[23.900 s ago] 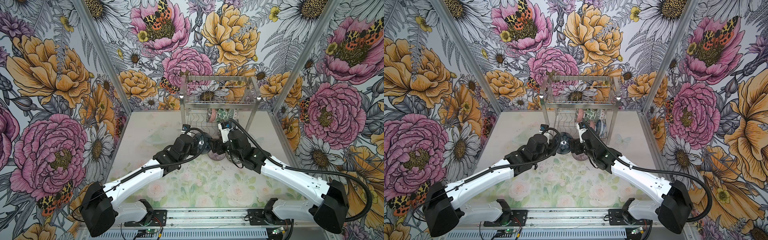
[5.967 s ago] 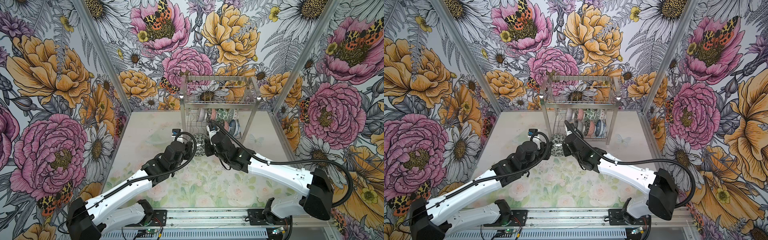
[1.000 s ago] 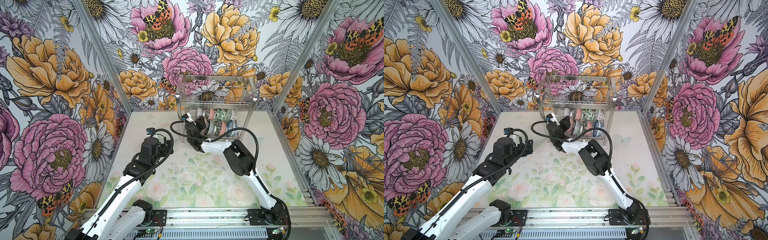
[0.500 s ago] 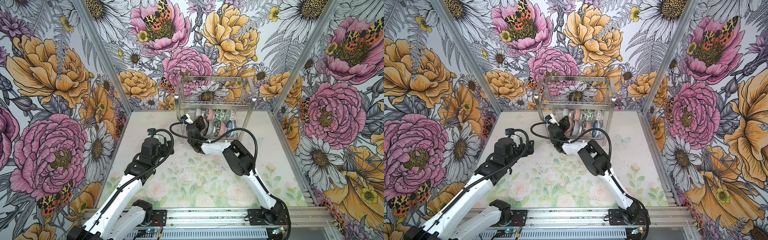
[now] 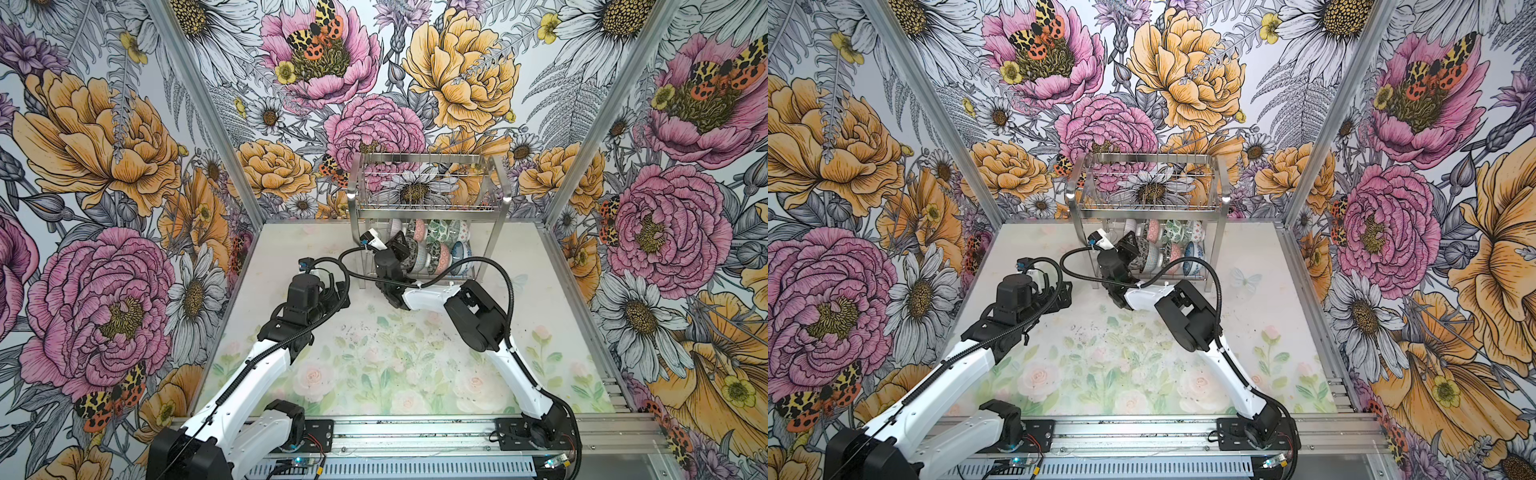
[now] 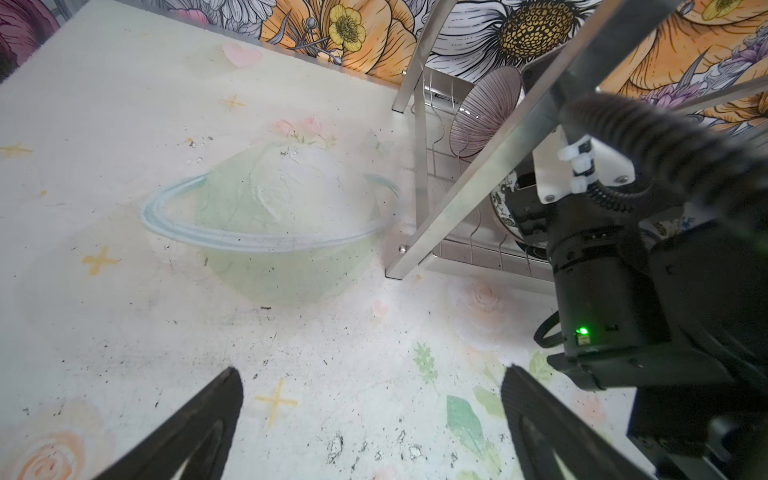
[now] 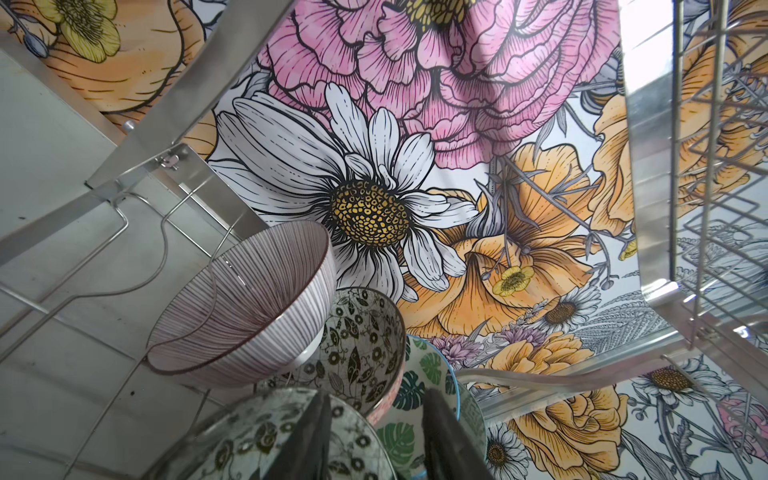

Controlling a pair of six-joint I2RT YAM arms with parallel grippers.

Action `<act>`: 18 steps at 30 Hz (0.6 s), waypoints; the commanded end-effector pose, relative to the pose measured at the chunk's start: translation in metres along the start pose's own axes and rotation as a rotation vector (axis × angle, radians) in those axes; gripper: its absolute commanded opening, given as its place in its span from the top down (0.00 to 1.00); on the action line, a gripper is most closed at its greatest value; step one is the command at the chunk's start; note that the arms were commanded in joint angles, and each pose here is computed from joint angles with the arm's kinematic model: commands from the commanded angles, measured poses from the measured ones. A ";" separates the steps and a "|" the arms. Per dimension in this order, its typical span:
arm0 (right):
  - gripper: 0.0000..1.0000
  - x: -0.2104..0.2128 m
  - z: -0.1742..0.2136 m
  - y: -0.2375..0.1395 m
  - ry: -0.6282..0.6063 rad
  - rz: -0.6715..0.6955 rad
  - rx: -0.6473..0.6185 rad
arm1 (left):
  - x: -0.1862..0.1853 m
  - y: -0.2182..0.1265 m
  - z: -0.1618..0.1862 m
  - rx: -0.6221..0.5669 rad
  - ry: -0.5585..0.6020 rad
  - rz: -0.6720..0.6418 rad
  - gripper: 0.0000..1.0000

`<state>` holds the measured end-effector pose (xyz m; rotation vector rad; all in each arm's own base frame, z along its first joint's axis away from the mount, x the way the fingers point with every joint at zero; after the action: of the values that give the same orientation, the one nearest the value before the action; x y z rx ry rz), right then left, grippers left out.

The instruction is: Load the bowls into the dish rack

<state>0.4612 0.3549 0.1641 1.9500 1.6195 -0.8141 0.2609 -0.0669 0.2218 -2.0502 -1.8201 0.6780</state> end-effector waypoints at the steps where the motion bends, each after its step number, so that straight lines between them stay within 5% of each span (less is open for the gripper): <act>1: 0.63 0.008 -0.037 -0.033 0.016 -0.086 -0.138 | -0.002 0.008 -0.004 -0.027 -0.019 0.048 0.01; 10: 0.64 -0.003 -0.042 -0.035 0.025 -0.105 -0.122 | -0.004 0.015 -0.008 -0.028 -0.019 0.074 0.01; 18: 0.56 -0.040 -0.040 -0.052 0.232 -0.445 -0.040 | -0.004 0.008 -0.010 -0.034 -0.020 0.078 0.01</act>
<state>0.4320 0.3517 0.1876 1.8225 1.9305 -0.8476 0.2733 -0.0725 0.2161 -2.1086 -1.7723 0.7042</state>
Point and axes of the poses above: each gripper's point midway between its finger pads, its own y axis out along the fingers, its own x axis along the line the jaws close on, z = x × y, the point moved 8 cm from there along -y, back along the fingers, and after that the axes turned 11 degrees about y, right-handed, at the moved point
